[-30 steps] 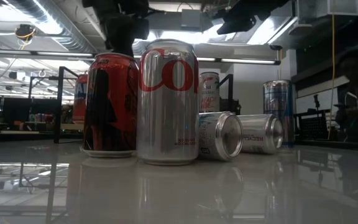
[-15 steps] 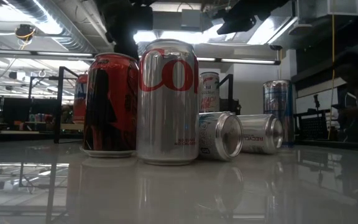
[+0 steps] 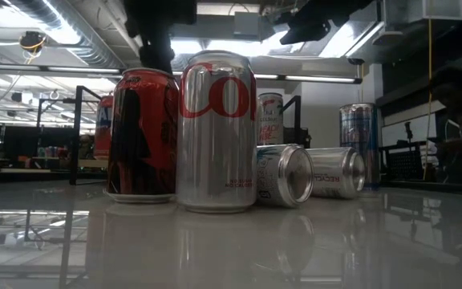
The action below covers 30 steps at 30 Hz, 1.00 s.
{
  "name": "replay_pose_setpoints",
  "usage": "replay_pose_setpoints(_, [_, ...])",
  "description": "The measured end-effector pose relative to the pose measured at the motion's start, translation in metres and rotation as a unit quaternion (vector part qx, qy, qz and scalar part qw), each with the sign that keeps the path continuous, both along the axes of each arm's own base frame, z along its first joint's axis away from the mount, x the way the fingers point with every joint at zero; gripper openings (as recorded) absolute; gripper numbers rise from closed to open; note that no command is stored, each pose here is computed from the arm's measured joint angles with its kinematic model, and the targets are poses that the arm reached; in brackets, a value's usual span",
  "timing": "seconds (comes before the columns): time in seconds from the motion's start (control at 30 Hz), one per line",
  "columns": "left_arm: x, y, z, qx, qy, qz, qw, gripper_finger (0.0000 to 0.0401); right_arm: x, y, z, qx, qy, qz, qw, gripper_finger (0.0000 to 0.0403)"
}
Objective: Place canned beverage on shelf
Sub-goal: Put the red black soda can on the shelf
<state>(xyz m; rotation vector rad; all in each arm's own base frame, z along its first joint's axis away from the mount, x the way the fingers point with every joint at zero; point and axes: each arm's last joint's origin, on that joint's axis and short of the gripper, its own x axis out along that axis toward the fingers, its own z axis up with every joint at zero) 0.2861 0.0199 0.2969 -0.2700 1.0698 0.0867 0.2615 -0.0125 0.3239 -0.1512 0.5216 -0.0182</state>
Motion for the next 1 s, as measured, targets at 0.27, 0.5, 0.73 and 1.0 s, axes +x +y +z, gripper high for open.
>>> replay_pose_setpoints(0.27, [0.005, -0.038, 0.003, -0.029, -0.024, -0.002, 0.999, 0.038, 0.0, 0.001, 0.0, 0.01, 0.0, 0.015, 1.0, 0.0349])
replay_pose_setpoints(0.5, [0.005, -0.071, 0.005, -0.068, -0.037, 0.108, 0.991, 0.038, 0.0, 0.001, 0.0, 0.046, -0.002, -0.005, 0.999, 0.0349])
replay_pose_setpoints(0.73, [-0.001, -0.095, 0.005, -0.095, -0.052, 0.23, 0.967, 0.038, 0.0, 0.001, 0.0, 0.046, -0.002, -0.006, 0.999, 0.0349])
replay_pose_setpoints(1.0, [0.004, -0.116, -0.01, -0.071, -0.05, 0.257, 0.962, 0.038, 0.0, 0.001, 0.0, 0.046, -0.002, -0.006, 0.999, 0.0349])
